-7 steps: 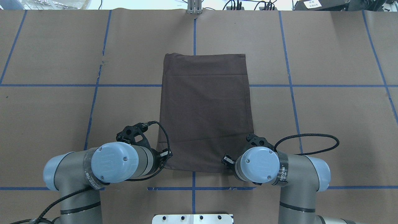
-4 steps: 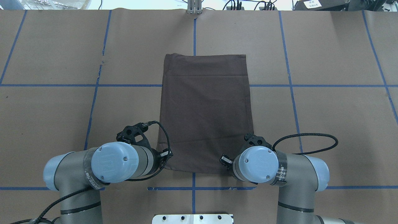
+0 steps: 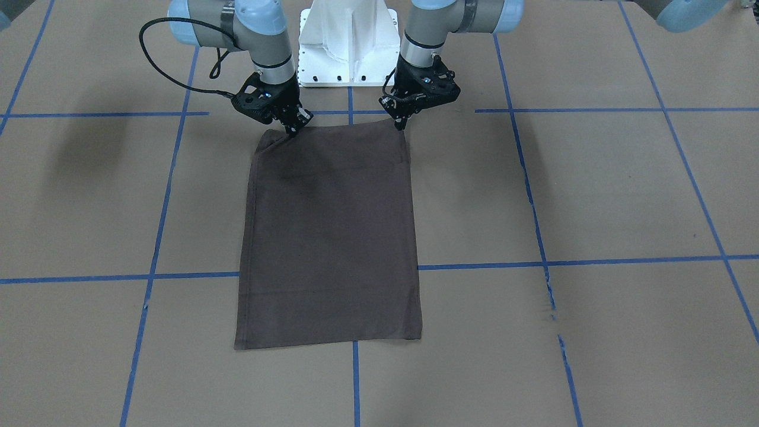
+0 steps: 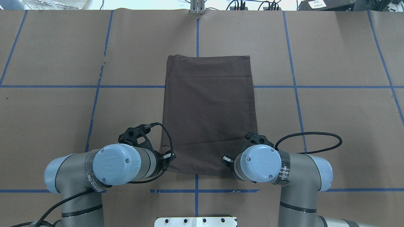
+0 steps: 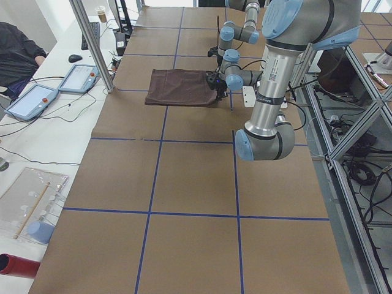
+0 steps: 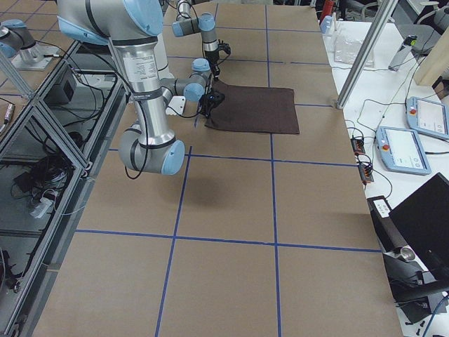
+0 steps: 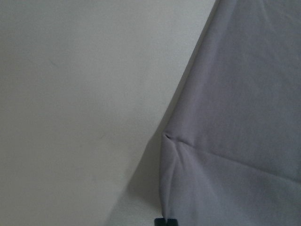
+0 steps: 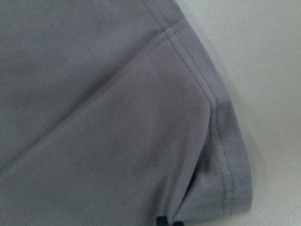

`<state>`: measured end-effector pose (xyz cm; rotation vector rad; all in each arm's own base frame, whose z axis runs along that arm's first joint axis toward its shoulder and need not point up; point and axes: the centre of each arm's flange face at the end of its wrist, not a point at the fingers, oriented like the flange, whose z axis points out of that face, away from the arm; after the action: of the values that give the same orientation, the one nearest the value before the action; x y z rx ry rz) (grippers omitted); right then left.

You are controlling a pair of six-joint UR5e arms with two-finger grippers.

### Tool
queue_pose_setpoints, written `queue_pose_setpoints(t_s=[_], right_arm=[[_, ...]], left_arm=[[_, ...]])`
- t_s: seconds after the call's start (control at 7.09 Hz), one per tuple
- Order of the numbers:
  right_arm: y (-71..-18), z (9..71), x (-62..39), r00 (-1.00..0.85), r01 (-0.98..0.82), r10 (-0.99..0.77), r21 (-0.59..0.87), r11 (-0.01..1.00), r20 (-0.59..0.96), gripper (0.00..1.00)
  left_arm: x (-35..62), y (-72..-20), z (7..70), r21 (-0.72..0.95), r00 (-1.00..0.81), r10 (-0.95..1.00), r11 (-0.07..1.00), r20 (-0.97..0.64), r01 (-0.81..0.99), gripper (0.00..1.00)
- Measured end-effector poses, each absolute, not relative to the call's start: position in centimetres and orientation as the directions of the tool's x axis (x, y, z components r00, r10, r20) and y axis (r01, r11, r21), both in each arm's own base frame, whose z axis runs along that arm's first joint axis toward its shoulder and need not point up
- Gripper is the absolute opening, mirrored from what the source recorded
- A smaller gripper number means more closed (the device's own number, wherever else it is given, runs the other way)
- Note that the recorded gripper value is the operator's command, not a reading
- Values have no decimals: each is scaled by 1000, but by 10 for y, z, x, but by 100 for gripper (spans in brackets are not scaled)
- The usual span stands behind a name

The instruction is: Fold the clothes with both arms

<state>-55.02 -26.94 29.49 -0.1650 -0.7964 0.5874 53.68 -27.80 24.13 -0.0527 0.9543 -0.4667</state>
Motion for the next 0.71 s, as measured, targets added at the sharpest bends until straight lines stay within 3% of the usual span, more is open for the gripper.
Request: queue_pose_setpoints(t_s=[0.71], right_arm=[[-260,262,-522,487,-409,561,-392,824,670,0]], left_arm=[[506,-257,205,-311,420,-429,894,-800,322,0]])
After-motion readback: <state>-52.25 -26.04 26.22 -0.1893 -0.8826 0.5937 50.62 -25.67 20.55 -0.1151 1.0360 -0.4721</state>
